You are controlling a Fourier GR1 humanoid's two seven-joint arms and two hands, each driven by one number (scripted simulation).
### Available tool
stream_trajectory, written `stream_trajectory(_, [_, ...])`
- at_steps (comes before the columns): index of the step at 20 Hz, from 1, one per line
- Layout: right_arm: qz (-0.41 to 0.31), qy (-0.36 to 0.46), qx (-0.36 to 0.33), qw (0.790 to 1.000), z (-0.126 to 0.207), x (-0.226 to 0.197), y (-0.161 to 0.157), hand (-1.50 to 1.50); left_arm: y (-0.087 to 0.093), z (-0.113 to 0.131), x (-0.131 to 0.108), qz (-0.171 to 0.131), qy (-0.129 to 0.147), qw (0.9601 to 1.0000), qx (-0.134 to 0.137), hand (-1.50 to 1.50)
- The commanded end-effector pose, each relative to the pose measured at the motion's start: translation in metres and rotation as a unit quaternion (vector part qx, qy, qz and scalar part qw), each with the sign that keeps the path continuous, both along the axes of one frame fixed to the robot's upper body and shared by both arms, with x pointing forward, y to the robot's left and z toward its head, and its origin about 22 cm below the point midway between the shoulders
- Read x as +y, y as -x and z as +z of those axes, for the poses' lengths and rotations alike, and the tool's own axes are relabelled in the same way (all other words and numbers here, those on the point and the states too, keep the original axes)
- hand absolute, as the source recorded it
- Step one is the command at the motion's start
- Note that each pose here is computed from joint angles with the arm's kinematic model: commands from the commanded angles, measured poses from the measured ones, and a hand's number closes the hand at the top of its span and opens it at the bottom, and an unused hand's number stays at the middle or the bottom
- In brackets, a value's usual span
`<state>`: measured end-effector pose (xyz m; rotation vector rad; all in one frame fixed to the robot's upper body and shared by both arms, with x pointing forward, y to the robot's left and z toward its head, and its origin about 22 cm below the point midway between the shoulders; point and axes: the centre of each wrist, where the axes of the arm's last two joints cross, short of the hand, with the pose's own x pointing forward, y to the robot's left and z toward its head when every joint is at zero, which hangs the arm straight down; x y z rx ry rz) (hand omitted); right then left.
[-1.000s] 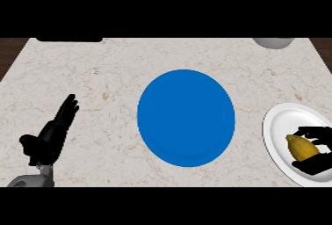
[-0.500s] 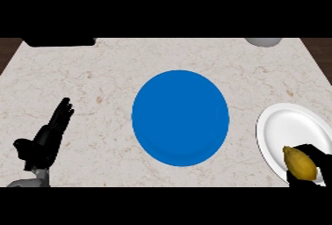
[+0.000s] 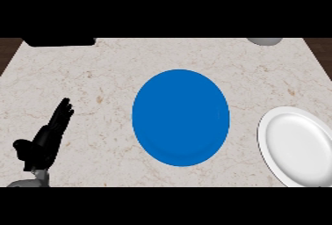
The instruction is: Pick the lemon from the plate and place it in the plate
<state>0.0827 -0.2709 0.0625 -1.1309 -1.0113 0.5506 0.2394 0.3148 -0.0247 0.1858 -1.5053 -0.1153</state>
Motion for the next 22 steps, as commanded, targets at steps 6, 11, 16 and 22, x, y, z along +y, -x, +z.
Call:
stream_trajectory(6, [0.002, 0.051, -0.119, 0.992, 0.066, 0.037, 0.04, 1.5, -0.001, 0.001, -0.01, -0.011, 0.007, 0.9999, 0.001, 0.0])
stream_trajectory(11, [0.001, 0.075, -0.207, 0.975, 0.078, 0.041, 0.029, 1.5, 0.0, 0.001, -0.01, -0.009, 0.002, 1.0, -0.004, 0.0])
stream_trajectory(16, [0.01, 0.041, -0.222, 0.974, 0.092, 0.062, 0.024, 1.5, -0.011, 0.001, -0.01, -0.017, -0.006, 0.9998, -0.006, 0.0])
stream_trajectory(22, [0.025, 0.041, -0.208, 0.977, 0.101, 0.089, 0.001, 1.5, -0.026, 0.01, -0.021, -0.023, -0.007, 0.9997, -0.008, 0.0])
